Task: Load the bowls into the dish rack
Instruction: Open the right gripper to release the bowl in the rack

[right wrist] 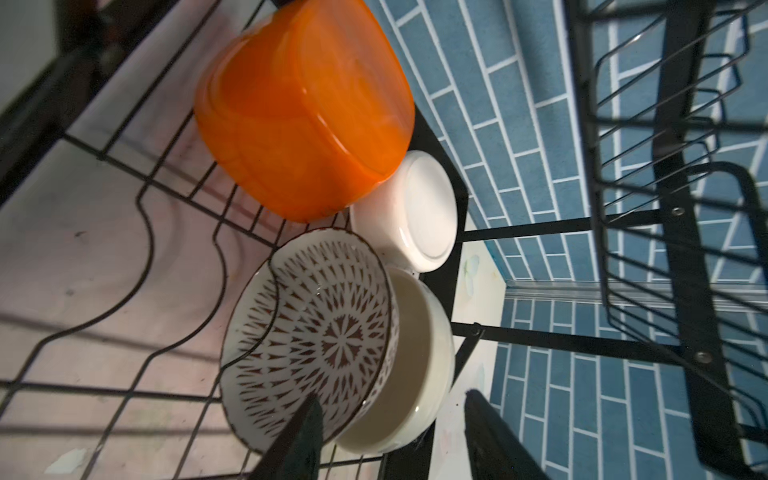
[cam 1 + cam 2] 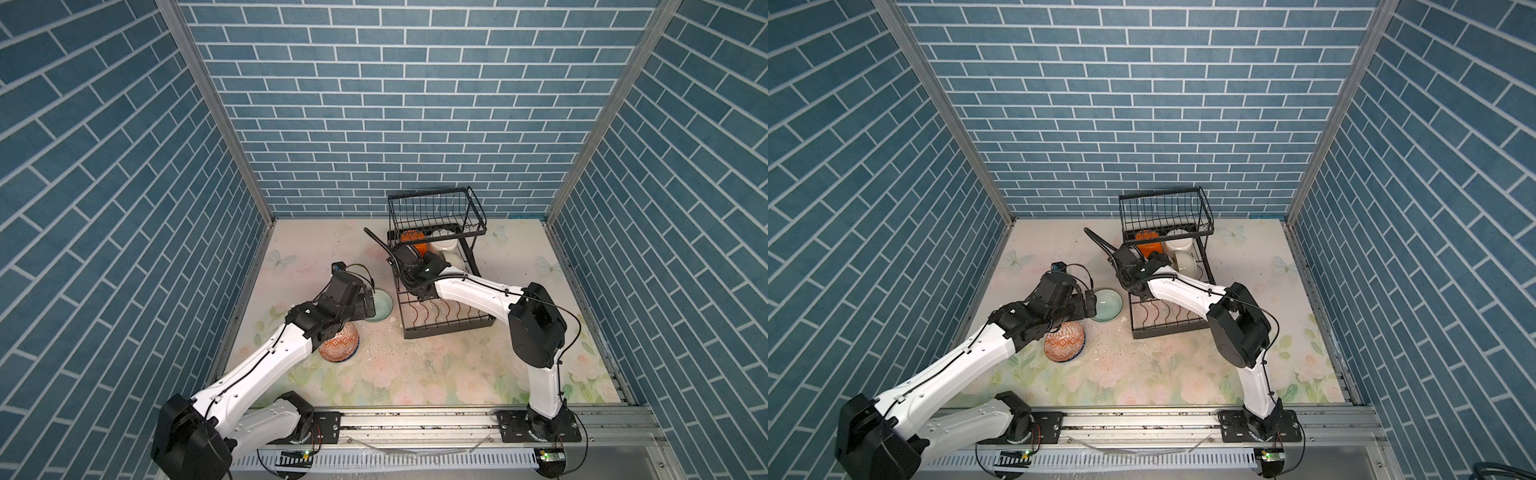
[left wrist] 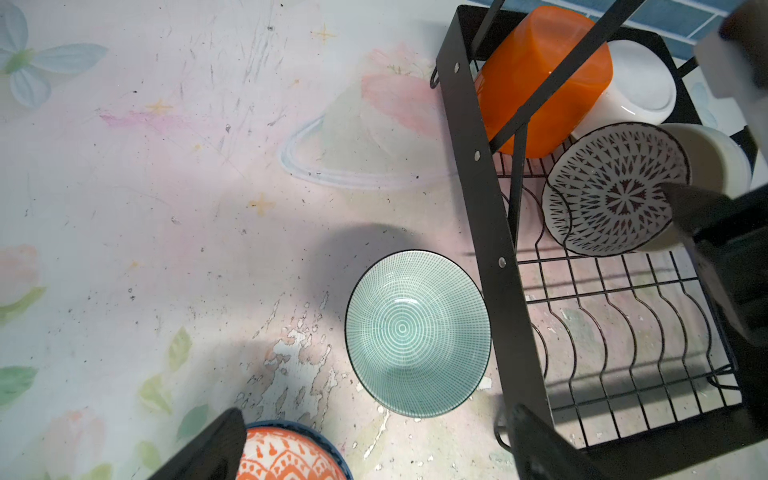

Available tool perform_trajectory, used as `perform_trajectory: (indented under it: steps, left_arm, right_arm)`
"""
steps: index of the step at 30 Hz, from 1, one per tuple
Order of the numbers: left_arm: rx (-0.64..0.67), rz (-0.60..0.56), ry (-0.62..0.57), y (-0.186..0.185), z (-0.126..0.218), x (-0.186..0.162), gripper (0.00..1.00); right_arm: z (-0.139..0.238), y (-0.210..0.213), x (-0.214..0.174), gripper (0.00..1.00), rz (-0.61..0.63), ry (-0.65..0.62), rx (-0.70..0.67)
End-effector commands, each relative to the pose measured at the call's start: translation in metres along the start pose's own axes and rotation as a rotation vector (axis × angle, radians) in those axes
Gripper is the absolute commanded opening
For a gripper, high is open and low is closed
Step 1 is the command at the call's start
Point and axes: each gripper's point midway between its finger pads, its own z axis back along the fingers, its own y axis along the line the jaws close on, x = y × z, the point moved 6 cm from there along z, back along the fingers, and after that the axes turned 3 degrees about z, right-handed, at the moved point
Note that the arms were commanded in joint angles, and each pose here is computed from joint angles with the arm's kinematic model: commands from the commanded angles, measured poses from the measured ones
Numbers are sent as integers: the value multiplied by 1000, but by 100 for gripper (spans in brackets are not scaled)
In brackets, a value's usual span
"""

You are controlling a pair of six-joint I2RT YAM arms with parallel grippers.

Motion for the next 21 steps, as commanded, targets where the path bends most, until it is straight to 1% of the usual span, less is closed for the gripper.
perform_trajectory:
  steps: [1,15,18,21]
  left_arm:
    - [42,-18,8,4,1,5,100]
    - [107,-26,86,8,-16,3,100]
    - [117,-36,105,7,-22,4,100]
    - [136,-51,138,6,-30,4,99]
  right_arm:
    - [15,-4,-7,54,-110,-41,102]
    - [29,15,-39,53,-136,-53,291]
    - [35,20,-44,53,-138,-80,351]
    - [41,19,-50,54,-163,-99,376]
